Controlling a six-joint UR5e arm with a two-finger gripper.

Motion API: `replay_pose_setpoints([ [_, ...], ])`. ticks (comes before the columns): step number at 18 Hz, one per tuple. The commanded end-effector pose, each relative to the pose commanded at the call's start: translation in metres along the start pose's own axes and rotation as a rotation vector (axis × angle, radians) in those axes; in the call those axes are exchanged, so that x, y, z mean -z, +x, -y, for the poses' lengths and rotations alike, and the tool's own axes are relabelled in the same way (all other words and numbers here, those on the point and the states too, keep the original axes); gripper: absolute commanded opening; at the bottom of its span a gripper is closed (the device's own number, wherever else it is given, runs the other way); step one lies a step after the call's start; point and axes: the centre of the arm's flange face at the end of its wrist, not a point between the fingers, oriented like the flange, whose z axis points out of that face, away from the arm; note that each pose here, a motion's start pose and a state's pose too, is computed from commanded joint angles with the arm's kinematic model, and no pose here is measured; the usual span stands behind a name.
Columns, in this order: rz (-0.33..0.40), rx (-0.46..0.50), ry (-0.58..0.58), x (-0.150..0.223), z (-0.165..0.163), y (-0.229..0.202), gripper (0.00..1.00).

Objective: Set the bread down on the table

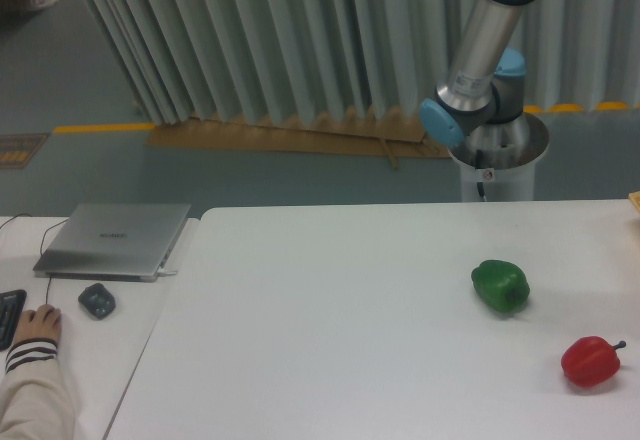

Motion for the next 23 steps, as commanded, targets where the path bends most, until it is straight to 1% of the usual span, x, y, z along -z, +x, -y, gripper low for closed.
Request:
replay_pose_setpoints([
  [1, -0.004, -0.104, -0.023, -0.002, 0.004, 0.001, 1.0],
  [2, -0.009, -0.205, -0.024, -0.003, 0.001, 0.004, 1.0],
  [4, -0.011, -0.353, -0.029, 0.0, -0.016, 0.003, 1.0],
  [6, -0.014, -0.459, -0.033, -0.001, -0.032, 0.0, 1.0],
  [7, -0.016, -0.498, -0.033, -0.003, -0.034, -0.003, 1.0],
  [9, -0.023, -0.536, -0.032, -0.011, -0.032, -0.006, 1.0],
  [12, -0.032, -0.555, -0.032, -0.022, -0.022, -0.01, 1.0],
  [16, -0.037, -0.555, -0.032, -0.033, -0.017, -0.017, 1.0],
  [23, -0.061, -0.553, -0.028, -0.053, -0.014, -0.017, 1.0],
])
